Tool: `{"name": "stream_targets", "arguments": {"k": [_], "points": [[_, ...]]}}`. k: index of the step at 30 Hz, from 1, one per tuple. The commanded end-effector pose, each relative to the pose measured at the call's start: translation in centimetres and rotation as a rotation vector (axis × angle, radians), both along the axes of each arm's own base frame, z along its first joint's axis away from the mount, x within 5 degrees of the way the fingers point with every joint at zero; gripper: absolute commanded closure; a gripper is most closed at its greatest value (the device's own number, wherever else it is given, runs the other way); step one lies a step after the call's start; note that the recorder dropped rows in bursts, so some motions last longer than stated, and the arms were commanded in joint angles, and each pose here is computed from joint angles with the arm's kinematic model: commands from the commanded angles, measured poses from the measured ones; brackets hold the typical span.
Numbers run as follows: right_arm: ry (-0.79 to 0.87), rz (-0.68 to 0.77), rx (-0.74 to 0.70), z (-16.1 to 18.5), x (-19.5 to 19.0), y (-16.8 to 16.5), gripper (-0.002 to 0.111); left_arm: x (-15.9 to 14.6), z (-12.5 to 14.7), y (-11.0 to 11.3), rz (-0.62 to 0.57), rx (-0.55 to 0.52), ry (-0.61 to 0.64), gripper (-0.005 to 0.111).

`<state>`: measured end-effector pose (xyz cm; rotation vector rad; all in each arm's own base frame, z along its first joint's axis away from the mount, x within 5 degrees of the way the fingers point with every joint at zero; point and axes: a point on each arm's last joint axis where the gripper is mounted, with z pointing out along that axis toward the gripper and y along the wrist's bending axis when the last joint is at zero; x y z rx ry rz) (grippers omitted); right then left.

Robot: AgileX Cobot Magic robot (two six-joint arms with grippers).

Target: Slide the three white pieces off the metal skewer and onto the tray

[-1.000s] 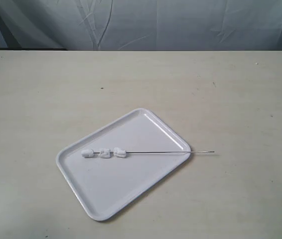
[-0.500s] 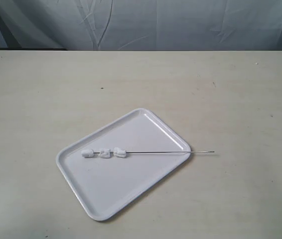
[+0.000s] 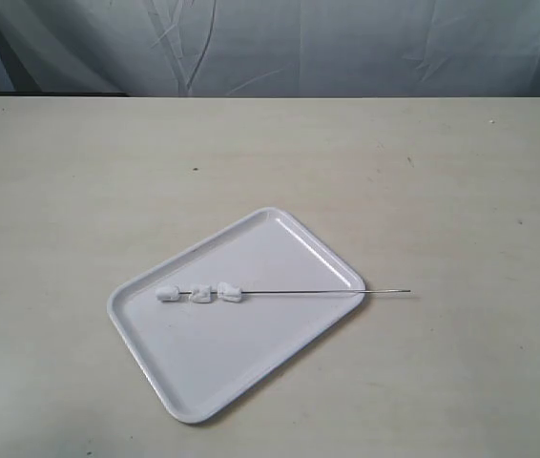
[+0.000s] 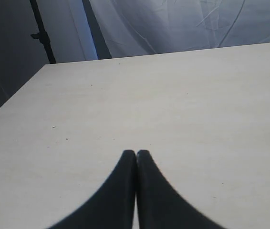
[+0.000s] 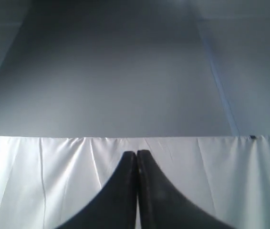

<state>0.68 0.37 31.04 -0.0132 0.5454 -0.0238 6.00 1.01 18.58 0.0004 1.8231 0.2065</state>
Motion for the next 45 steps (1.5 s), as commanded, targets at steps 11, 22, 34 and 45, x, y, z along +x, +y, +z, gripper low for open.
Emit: {"name": "stream_targets", "arguments": {"k": [11, 22, 34, 45], "points": [[0.635, -0.108, -0.050, 6.1, 6.6, -0.7, 0.109, 0.0, 0.0, 0.0, -0.002, -0.007, -0.010, 0.107], [1.495, -0.198, -0.003, 5.5, 22.1, -3.1, 0.109, 0.2, 3.9, -0.9, -0.100, 0.116, -0.427, 0.107], [1.985, 0.176, 0.013, 3.2, 28.7, -0.9, 0.109, 1.3, 13.5, -0.6, -0.079, -0.083, -0.508, 0.107], [2.255, 0.179, -0.192, -2.5, 31.0, 2.1, 0.109, 8.0, 12.3, -0.9, -0.125, -0.213, 0.597, 0.107]]}}
